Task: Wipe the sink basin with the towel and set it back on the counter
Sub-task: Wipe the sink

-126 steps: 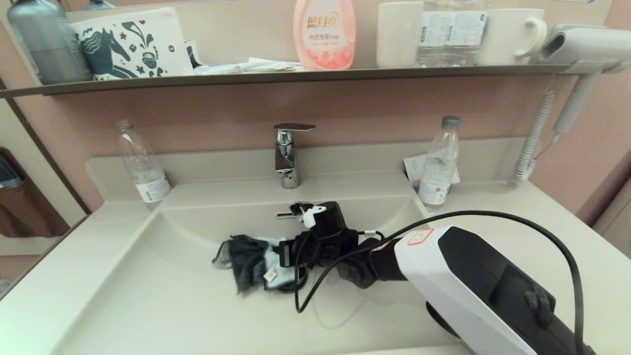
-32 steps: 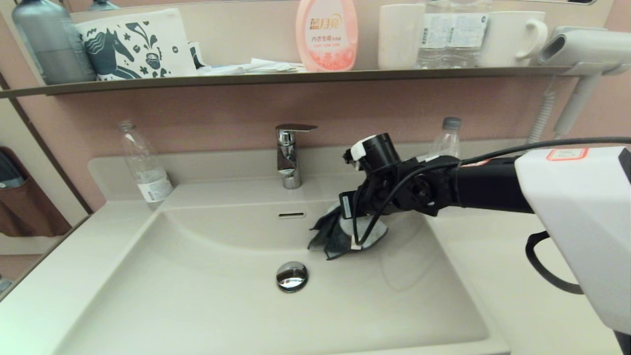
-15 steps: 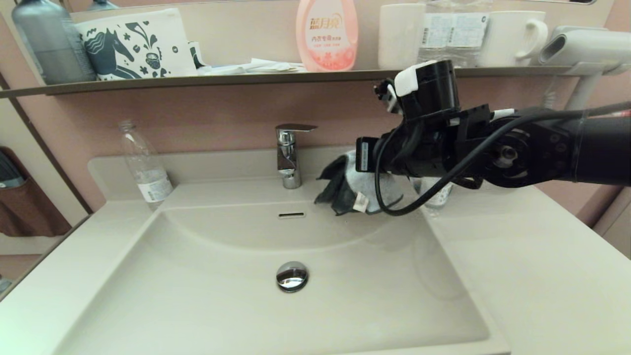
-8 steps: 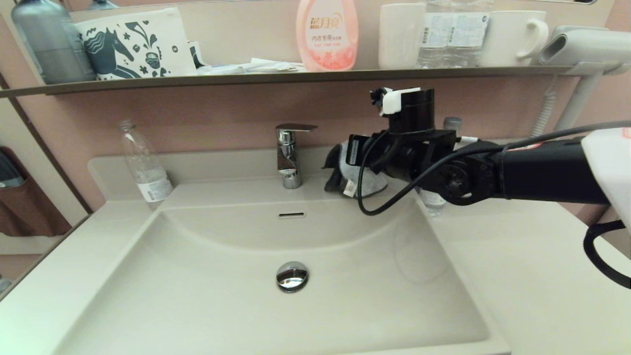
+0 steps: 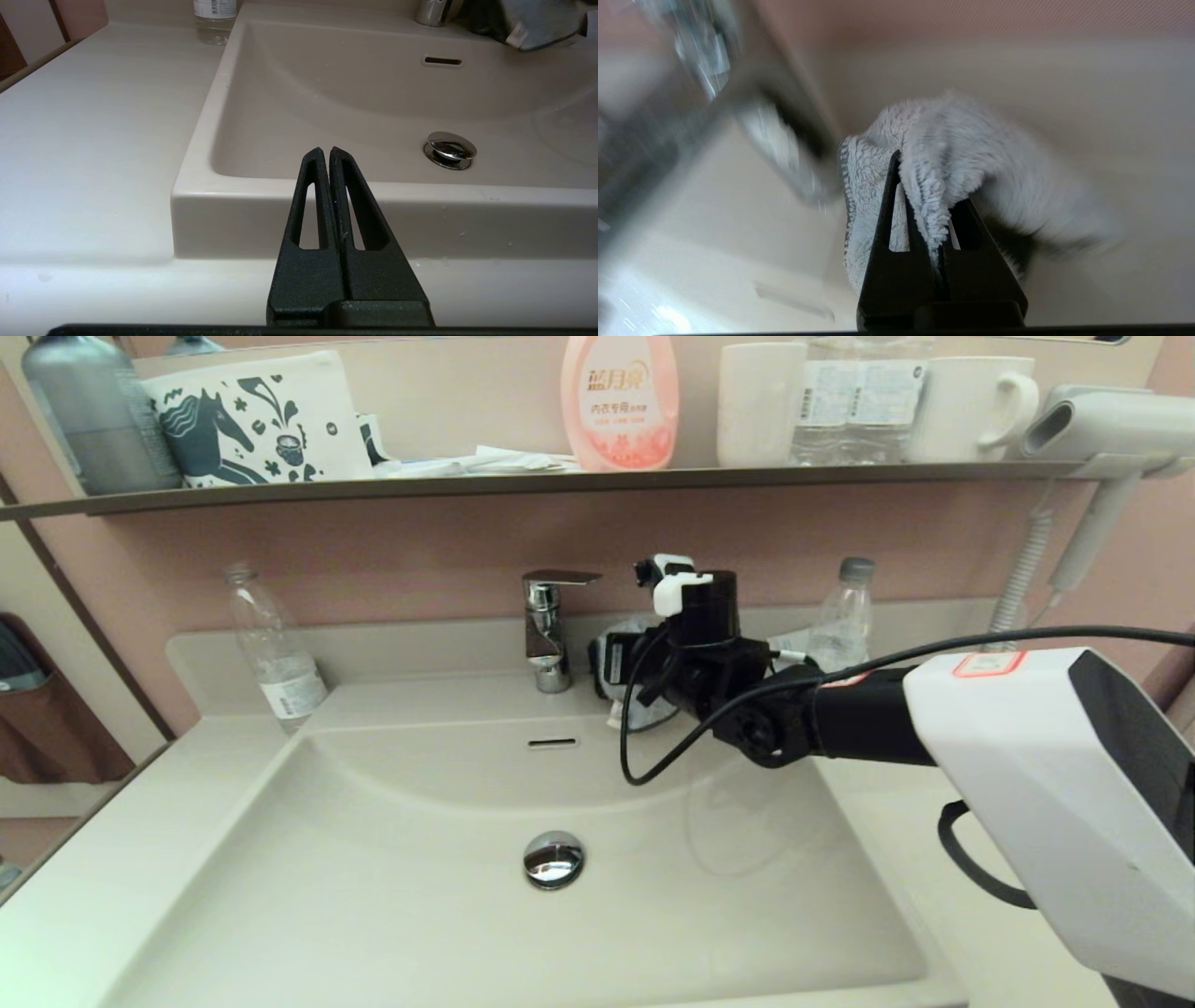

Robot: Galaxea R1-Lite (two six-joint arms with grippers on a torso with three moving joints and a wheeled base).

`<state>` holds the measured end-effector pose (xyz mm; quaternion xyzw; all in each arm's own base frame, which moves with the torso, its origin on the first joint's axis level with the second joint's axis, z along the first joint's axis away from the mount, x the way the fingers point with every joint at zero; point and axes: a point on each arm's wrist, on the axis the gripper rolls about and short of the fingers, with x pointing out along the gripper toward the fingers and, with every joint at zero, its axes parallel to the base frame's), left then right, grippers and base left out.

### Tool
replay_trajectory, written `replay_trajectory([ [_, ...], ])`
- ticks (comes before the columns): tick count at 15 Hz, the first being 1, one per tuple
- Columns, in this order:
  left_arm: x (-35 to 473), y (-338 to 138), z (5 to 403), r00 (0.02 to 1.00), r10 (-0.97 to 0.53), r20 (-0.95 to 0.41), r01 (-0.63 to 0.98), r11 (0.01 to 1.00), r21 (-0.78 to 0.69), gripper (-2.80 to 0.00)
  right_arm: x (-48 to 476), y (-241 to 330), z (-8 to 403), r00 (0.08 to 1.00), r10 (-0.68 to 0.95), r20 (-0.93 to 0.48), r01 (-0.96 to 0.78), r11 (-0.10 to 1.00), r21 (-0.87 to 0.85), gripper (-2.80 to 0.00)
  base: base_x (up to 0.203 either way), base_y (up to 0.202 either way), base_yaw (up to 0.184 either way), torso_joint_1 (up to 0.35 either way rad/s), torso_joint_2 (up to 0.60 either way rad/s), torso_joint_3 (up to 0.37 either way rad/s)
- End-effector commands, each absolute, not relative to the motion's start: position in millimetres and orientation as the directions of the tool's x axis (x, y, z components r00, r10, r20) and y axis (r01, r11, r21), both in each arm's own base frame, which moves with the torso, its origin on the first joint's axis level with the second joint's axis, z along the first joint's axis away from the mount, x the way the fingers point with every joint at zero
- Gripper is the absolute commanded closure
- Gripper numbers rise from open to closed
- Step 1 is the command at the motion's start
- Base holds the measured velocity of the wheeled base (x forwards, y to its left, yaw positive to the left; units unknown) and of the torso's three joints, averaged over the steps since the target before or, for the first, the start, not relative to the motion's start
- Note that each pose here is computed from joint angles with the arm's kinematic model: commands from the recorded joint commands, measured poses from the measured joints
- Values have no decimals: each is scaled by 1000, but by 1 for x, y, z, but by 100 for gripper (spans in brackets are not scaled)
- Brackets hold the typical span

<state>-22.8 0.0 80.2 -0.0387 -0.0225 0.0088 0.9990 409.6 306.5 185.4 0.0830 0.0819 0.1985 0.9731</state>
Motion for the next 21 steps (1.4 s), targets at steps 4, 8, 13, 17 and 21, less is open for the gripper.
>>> replay_trajectory([
  [4,-23,0,80,999,20,44,-16,997,-78,0,422,317,131,894,384,-230,-359,922,141,0,0,0,0,0,0,0],
  [8,-23,0,80,999,20,44,-16,997,-78,0,431,308,124,910,336,-241,-316,941,119,0,0,0,0,0,0,0],
  [13,-23,0,80,999,20,44,-16,997,-78,0,450,264,129,947,178,-268,-155,982,105,0,0,0,0,0,0,0],
  [17,-23,0,80,999,20,44,-16,997,-78,0,441,217,136,939,93,-330,-62,993,104,0,0,0,0,0,0,0],
  [21,-23,0,80,999,20,44,-16,997,-78,0,436,191,139,933,45,-358,-12,996,94,0,0,0,0,0,0,0],
])
